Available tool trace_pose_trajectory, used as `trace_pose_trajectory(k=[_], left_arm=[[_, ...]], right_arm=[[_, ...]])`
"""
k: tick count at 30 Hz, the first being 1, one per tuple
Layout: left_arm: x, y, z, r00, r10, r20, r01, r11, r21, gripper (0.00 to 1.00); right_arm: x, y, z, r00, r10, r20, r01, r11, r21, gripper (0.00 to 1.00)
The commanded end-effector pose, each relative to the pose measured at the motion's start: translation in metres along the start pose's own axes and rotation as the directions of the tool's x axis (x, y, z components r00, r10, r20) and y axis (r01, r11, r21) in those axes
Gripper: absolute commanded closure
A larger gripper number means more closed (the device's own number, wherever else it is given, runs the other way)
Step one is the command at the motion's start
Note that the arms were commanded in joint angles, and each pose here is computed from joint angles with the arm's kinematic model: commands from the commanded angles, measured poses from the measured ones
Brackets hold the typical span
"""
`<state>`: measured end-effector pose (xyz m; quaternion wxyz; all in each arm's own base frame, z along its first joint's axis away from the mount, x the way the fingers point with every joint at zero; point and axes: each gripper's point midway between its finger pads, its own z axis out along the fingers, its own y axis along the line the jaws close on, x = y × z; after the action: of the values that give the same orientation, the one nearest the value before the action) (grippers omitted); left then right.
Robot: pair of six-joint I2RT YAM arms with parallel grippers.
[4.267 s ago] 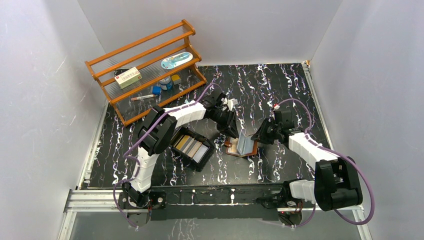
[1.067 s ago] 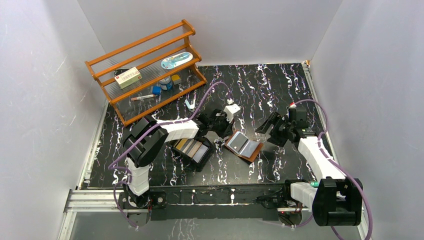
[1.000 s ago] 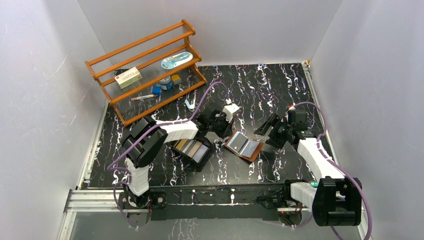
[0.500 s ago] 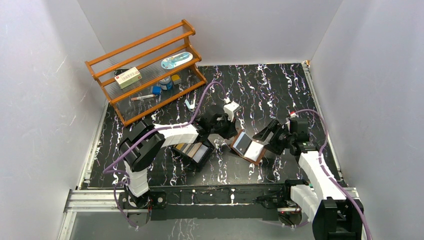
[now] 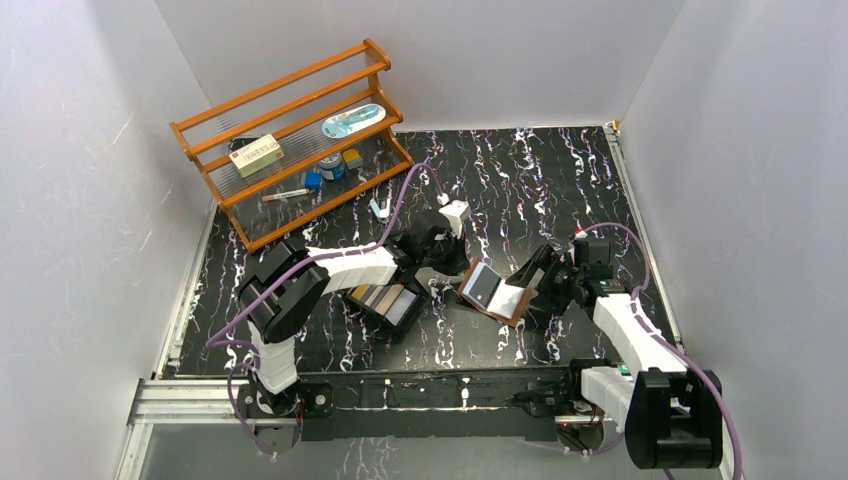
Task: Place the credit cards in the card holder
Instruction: Close the card holder at the center of the board.
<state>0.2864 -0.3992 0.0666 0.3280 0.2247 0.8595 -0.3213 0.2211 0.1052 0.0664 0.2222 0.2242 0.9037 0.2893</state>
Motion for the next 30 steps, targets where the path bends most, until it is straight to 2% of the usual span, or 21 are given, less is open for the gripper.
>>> trace_pose_trajectory(k=[1, 10, 15, 19, 23, 26, 30], left_arm=[[-0.008, -0.005, -0.011, 0.998, -0.058, 0.022, 0.058, 0.998, 0.0, 0.98], [0.01, 0.006, -0.008, 0.997, -0.073, -0.014, 0.072, 0.997, -0.042, 1.0], [0.01, -0.002, -0.008, 0.997, -0.077, -0.01, 0.077, 0.997, 0.009, 1.0], [0.003, -0.029, -0.013, 0.999, -0.044, 0.029, 0.039, 0.986, 0.159, 0.98], [0.001, -0.052, -0.016, 0.999, 0.012, 0.045, -0.025, 0.956, 0.293, 0.97], [-0.001, -0.069, -0.019, 0.997, 0.05, 0.059, -0.069, 0.916, 0.395, 0.97], [0.005, -0.091, -0.024, 0.994, 0.091, 0.054, -0.106, 0.841, 0.531, 0.96]], right_arm=[[0.007, 0.013, 0.013, 0.999, -0.021, -0.049, 0.014, 0.992, -0.125, 0.07], [0.008, 0.011, 0.012, 1.0, -0.007, 0.006, 0.008, 0.989, -0.15, 0.05], [0.021, 0.024, 0.012, 0.999, -0.005, -0.048, -0.008, 0.966, -0.258, 0.12], [0.009, 0.05, 0.001, 0.998, -0.054, -0.028, 0.04, 0.935, -0.352, 0.16], [0.003, 0.068, -0.007, 0.995, -0.089, -0.041, 0.065, 0.915, -0.399, 0.26], [0.004, 0.076, -0.012, 0.995, -0.082, -0.055, 0.049, 0.897, -0.44, 0.31], [0.003, 0.079, -0.014, 0.996, -0.078, -0.042, 0.051, 0.891, -0.45, 0.32]])
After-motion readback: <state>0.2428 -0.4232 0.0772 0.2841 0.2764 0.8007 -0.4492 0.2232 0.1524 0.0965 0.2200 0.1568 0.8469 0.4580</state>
